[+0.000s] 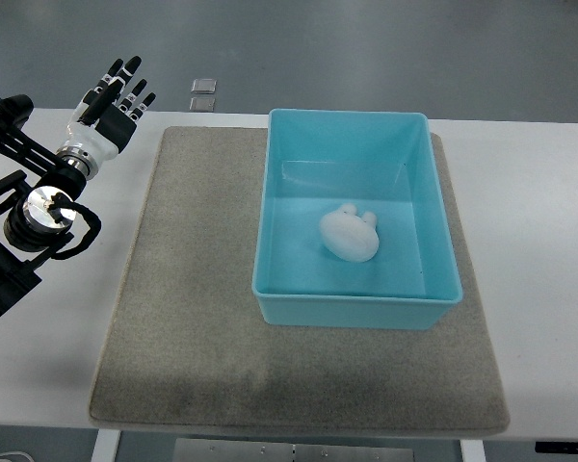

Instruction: Place white toy into blue box with left hand

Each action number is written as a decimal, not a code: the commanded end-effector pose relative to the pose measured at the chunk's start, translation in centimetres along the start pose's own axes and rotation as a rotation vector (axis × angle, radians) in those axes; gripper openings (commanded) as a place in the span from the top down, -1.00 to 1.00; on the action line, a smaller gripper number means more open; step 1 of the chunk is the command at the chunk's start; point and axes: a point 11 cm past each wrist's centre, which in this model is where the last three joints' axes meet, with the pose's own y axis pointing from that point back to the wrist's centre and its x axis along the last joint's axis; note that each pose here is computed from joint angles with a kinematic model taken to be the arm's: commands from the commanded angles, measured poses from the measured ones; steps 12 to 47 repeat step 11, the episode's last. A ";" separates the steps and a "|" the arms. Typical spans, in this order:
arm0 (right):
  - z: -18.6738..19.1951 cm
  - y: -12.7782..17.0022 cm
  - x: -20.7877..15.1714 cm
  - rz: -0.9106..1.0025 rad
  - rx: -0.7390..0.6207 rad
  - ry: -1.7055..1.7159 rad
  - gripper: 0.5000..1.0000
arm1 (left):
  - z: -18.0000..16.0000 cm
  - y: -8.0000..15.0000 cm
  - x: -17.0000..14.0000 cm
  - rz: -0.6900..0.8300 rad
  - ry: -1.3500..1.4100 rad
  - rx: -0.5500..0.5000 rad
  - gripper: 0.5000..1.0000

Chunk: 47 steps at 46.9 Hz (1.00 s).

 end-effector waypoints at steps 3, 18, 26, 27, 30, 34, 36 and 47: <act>-0.3 0.0 0.0 0.001 0.005 0.005 -0.74 | 0.1 -0.1 -0.3 -0.005 -0.002 -0.002 -0.98; -0.4 0.0 -0.1 -0.006 0.006 0.008 -0.74 | 0.3 -0.1 -0.1 0.008 -0.006 -0.003 -0.98; -0.4 0.0 -0.1 -0.006 0.006 0.008 -0.74 | 0.3 -0.1 -0.1 0.008 -0.006 -0.003 -0.98; -0.4 0.0 -0.1 -0.006 0.006 0.008 -0.74 | 0.3 -0.1 -0.1 0.008 -0.006 -0.003 -0.98; -0.4 0.0 -0.1 -0.006 0.006 0.008 -0.74 | 0.3 -0.1 -0.1 0.008 -0.006 -0.003 -0.98; -0.4 0.0 -0.1 -0.006 0.006 0.008 -0.74 | 0.3 -0.1 -0.1 0.008 -0.006 -0.003 -0.98; -0.4 0.0 -0.1 -0.006 0.006 0.008 -0.74 | 0.3 -0.1 -0.1 0.008 -0.006 -0.003 -0.98; -0.4 0.0 -0.1 -0.006 0.006 0.008 -0.74 | 0.3 -0.1 -0.1 0.008 -0.006 -0.003 -0.98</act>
